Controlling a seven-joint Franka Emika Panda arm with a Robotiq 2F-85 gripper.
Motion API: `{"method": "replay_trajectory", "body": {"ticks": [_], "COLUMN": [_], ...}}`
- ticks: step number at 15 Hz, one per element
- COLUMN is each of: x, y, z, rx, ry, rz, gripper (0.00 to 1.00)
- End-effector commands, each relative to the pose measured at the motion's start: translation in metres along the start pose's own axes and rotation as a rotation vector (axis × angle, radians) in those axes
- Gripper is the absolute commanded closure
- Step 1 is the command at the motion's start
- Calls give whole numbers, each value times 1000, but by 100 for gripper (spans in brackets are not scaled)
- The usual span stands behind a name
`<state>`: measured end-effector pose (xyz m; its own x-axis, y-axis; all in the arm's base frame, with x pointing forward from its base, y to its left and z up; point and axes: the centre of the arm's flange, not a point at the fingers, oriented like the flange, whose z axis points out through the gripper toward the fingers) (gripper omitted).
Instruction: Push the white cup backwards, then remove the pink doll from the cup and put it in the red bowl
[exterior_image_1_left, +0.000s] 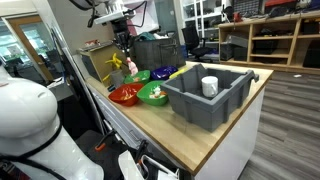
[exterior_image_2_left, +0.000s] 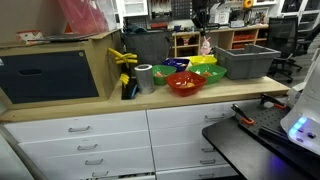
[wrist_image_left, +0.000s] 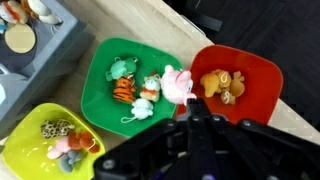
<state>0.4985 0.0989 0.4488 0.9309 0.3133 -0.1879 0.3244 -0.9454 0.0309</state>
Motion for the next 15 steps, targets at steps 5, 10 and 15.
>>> {"method": "replay_trajectory", "body": {"ticks": [5,10,15], "x": [-3,14,19], "y": [-94,-109,-115], "z": [30,36,41], "rx": [-52,-33,-8], "ry": [-35,57,146], "rz": [-102,-128,-134], "gripper": [100,100,100]}}
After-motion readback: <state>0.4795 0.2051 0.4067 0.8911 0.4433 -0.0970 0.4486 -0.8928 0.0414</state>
